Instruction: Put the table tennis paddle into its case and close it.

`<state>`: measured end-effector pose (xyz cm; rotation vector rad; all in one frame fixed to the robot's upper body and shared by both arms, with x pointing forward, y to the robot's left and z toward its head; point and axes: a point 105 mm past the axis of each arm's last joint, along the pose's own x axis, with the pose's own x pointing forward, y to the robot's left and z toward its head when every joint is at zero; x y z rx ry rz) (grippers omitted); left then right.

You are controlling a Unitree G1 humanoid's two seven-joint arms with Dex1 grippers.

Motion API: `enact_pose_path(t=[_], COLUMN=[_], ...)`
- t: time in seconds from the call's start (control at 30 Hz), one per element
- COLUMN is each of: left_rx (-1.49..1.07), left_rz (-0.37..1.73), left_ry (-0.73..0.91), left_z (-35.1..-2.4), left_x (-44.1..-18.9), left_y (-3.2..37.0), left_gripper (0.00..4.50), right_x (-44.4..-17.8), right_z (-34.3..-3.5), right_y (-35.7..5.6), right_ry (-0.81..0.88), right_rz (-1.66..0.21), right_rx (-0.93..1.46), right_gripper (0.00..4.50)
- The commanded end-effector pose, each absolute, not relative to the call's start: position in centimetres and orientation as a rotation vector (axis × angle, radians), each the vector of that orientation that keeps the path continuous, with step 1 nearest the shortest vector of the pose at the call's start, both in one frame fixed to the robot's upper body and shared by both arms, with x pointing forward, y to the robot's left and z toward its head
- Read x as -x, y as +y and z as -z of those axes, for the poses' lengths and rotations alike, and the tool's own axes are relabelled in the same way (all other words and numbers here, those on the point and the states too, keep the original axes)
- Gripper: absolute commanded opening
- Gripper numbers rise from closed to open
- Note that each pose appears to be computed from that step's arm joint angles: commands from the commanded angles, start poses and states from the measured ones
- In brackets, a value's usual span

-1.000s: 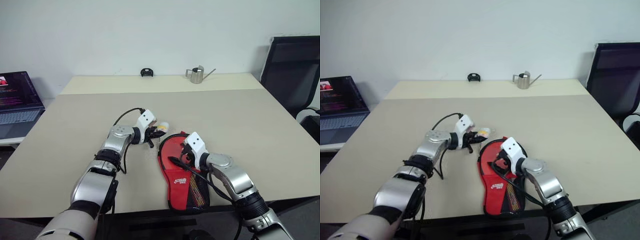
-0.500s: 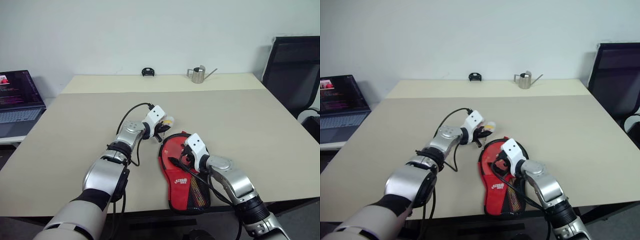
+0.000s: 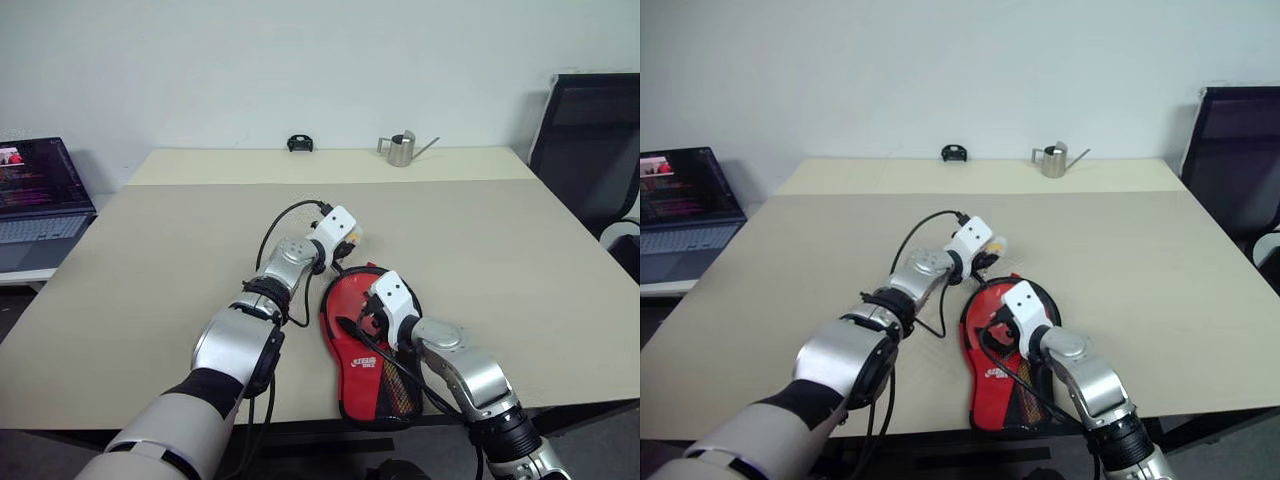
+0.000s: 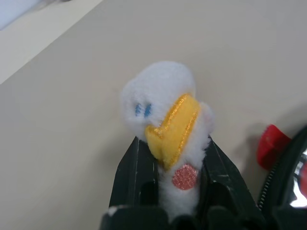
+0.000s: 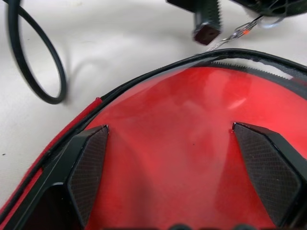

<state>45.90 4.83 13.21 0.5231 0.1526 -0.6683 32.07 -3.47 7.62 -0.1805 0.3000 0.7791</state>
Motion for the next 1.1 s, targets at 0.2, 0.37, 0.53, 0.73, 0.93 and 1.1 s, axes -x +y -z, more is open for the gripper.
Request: enact_pose_path(t=[0.2, 0.37, 0.53, 0.73, 0.93, 1.1], left_rx=[-0.581, -0.630, -0.631, -0.667, -0.642, -0.649], left_rz=[0.580, 0.567, 0.580, 0.776, 0.825, 0.794], left_ry=[-0.011, -0.045, -0.041, 0.081, 0.132, 0.173], left_z=[-18.5, -18.9, -18.6, -14.3, -12.9, -12.2], left_x=[-46.9, -46.7, -46.4, -44.3, -43.7, -44.2], left_y=[2.1, 0.8, -0.3, -2.8, -2.9, -1.2], left_gripper=[0.52, 0.52, 0.52, 0.52, 2.59, 4.39], right_x=[-29.6, -29.3, -29.3, -29.5, -29.7, -30.0], right_z=[-2.9, -2.8, -2.9, -3.0, -3.2, -3.3], right_y=[-3.8, -3.8, -3.8, -3.7, -3.6, -3.4], right_ry=[0.524, 0.530, 0.531, 0.524, 0.516, 0.511], right_rz=[-0.788, -0.785, -0.780, -0.777, -0.778, -0.783], right_rx=[0.168, 0.168, 0.167, 0.166, 0.165, 0.167], right_gripper=[4.50, 4.50, 4.50, 4.50, 4.50, 4.50])
